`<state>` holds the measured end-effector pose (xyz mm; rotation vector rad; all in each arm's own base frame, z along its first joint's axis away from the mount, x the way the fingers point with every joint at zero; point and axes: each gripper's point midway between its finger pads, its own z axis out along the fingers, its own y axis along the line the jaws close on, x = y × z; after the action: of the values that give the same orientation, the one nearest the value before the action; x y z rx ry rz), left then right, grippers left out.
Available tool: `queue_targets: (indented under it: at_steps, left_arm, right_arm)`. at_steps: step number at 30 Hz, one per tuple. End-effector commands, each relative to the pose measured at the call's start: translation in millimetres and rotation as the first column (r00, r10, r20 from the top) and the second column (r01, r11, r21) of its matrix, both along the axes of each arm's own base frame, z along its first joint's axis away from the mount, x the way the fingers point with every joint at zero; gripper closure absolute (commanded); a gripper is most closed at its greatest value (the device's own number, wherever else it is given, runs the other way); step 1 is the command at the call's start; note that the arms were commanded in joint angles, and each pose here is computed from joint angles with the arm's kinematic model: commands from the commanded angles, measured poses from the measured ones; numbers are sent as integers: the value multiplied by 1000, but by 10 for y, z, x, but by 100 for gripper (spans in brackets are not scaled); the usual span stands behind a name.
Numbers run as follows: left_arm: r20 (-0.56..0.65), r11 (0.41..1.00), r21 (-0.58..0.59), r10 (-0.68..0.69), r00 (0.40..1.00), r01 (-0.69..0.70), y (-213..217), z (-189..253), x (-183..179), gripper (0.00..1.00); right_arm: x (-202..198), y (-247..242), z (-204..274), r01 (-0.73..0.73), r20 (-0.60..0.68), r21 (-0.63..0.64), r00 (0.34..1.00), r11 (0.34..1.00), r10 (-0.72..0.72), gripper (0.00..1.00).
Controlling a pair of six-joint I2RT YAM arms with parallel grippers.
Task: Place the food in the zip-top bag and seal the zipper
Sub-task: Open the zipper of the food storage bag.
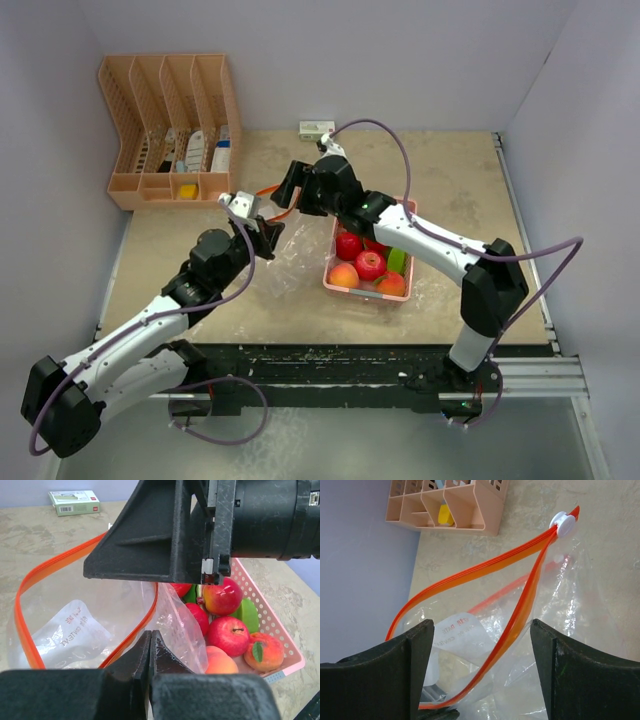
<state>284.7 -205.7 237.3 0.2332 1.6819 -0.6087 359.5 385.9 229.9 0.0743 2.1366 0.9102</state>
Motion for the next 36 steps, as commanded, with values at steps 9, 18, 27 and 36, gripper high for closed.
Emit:
queue_targets:
  at_steps: [9, 18, 27, 36]
  left_arm:
    - [105, 997, -71, -33, 994, 41, -83, 412, -53, 100]
    - [179, 989, -111, -80, 981, 101, -1, 1258, -311, 26]
    - [288, 1000, 22, -5, 957, -1, 326, 1707, -364, 1]
    - [103, 966, 248, -106, 989, 77, -52, 1372, 10, 7]
  right_arm:
    - [-39, -122, 316, 24, 87, 35, 996, 999, -27, 88]
    - [-77, -500, 321, 60, 235, -112, 972, 992, -32, 100]
    - [-350, -532, 491, -110, 405, -190, 897, 976, 180, 100]
    - [-598, -691, 850, -154, 517, -244, 815, 958, 263, 100]
